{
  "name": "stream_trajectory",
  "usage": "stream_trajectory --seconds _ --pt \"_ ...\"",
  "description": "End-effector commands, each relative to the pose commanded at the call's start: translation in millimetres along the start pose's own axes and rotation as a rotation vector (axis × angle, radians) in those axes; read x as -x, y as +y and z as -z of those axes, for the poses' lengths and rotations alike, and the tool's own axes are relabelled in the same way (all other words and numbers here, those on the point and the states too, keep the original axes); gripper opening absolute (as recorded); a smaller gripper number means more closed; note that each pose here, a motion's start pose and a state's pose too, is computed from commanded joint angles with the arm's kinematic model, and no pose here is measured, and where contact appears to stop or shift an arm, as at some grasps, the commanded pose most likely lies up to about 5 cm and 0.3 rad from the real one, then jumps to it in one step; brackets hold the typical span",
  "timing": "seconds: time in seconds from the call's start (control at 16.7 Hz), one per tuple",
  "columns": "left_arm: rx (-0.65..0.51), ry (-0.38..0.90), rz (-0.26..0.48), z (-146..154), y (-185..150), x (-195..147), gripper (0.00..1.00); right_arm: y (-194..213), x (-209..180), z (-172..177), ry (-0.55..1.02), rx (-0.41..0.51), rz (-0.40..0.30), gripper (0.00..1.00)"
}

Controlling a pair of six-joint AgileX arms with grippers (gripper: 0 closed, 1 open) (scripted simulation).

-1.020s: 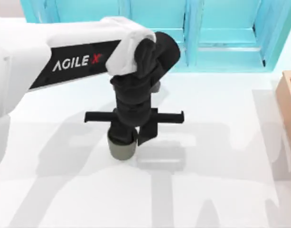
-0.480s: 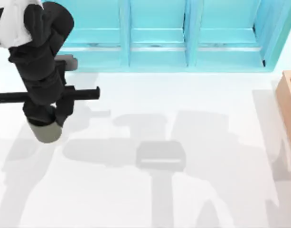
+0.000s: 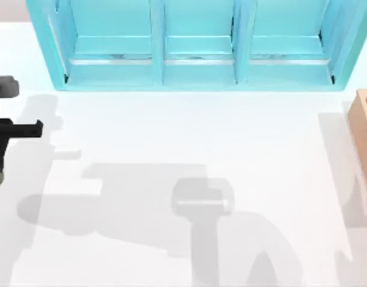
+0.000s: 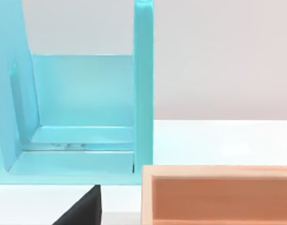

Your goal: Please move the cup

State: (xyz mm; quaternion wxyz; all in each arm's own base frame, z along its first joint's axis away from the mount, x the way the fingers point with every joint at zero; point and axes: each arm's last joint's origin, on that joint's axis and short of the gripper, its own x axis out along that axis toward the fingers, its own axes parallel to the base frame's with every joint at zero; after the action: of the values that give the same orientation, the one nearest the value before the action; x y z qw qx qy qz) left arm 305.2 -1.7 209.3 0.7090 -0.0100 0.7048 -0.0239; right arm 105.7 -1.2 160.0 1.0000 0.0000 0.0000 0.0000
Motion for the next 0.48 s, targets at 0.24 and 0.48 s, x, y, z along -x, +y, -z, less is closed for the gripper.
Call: stream_trajectory --seconds 0.24,0.48 --pt "-0.005 0.0 -0.002 -0.4 -0.4 -0.4 0.0 0.0 0.0 0.0 0.0 0.0 0.0 1.0" --pt "0.003 -0.002 -0.002 -1.2 3.9 -18.7 0.0 0.0 0.0 0.0 0.0 0.0 0.0 1.0"
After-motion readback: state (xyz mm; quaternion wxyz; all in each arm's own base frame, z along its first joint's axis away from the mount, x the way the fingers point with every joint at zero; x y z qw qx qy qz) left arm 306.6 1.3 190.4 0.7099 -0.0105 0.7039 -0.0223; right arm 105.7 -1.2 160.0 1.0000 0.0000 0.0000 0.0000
